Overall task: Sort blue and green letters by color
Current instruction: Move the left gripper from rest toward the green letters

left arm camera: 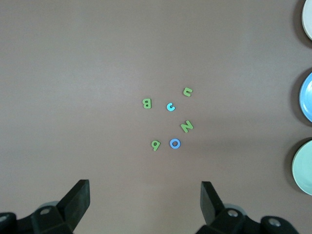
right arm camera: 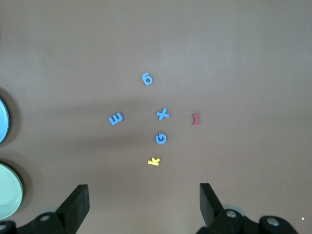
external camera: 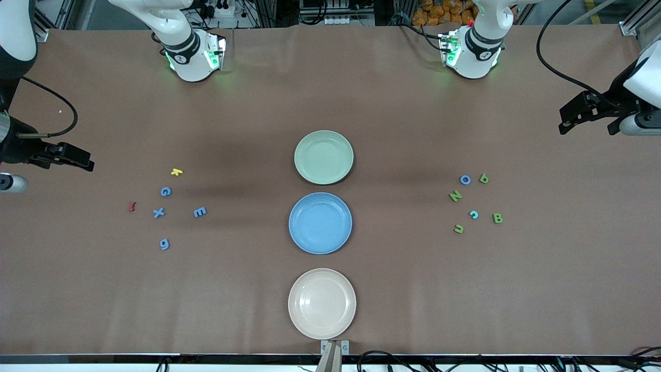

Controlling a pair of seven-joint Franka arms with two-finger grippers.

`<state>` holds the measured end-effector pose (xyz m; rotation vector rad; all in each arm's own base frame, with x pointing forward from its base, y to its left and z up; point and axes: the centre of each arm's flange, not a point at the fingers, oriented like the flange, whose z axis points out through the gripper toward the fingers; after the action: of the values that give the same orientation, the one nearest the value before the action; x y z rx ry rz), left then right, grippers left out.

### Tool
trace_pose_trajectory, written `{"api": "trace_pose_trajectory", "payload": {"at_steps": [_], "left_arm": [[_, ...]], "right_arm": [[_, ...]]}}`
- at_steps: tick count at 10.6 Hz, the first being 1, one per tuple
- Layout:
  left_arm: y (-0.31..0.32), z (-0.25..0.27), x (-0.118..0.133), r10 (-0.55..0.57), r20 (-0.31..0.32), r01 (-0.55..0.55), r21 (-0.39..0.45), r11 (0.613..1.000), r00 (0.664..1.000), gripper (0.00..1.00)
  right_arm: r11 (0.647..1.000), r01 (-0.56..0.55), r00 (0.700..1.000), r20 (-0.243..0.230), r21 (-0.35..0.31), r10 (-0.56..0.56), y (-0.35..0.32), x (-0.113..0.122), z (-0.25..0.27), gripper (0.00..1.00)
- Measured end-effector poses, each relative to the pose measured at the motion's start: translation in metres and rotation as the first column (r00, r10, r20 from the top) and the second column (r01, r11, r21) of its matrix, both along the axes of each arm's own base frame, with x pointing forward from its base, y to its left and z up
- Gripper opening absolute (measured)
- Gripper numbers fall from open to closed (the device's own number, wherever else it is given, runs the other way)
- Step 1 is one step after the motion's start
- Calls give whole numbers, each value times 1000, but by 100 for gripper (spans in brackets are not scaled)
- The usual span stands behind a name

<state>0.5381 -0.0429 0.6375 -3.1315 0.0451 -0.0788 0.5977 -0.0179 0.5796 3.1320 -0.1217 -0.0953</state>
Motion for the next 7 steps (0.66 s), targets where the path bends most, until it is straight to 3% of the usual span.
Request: {"api": "trace_pose_trajectory", "payload": {"at_steps": [7], "left_arm": [[1, -4, 2, 1, -8, -1, 0, 1000, 1000, 100]], "right_arm": [[1000, 0, 1000, 0, 0, 0, 0, 0, 0, 100]]}}
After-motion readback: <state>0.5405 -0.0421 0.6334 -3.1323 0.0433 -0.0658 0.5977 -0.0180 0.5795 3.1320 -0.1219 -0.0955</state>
